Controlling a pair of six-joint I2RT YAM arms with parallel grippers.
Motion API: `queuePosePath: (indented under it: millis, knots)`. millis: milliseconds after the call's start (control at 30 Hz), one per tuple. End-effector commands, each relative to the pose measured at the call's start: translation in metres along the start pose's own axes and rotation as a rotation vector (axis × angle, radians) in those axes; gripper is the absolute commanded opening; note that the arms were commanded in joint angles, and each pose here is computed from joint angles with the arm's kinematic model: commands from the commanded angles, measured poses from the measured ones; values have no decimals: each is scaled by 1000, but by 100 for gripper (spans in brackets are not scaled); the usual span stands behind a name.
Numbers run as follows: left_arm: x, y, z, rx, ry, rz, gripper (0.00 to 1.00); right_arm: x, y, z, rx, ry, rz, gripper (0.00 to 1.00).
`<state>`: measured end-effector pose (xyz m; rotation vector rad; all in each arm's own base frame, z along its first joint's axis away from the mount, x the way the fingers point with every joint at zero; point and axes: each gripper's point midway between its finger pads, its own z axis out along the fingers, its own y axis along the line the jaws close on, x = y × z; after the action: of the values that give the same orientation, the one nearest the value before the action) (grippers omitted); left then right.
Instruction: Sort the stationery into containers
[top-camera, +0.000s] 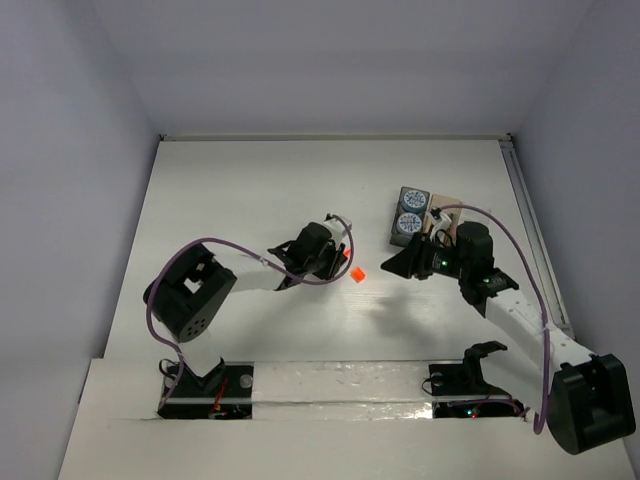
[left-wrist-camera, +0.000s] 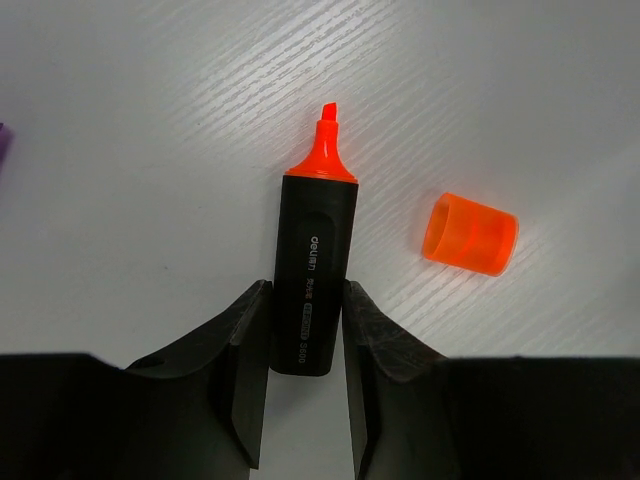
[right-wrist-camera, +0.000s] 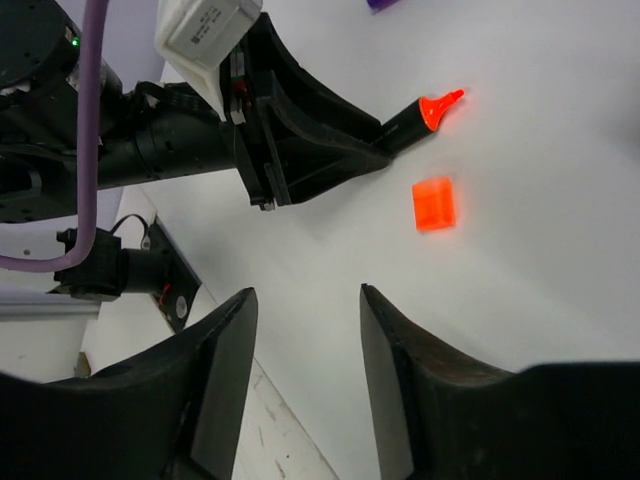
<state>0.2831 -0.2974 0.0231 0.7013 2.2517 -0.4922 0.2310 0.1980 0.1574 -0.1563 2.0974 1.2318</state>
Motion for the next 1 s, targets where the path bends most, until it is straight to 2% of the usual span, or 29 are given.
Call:
queuePosePath:
  millis: [0,200,533,733,967]
  knots:
    - [28,1,-6,-19,70,-74,0,-3,8,7,-27,-15,-44,53]
    - [32,-1,-8,-13,43,-140,0,-10,8,18,-39,-74,16,59]
    - [-23,-12,-43,31,-158,-198,0,-23,8,34,-76,-85,66,65]
    - [-69,-23,-88,94,-322,-220,0,-45,32,35,-132,-138,27,66]
    - [-94,-44,-130,236,-471,-254,0,-63,67,42,-198,-174,-57,69]
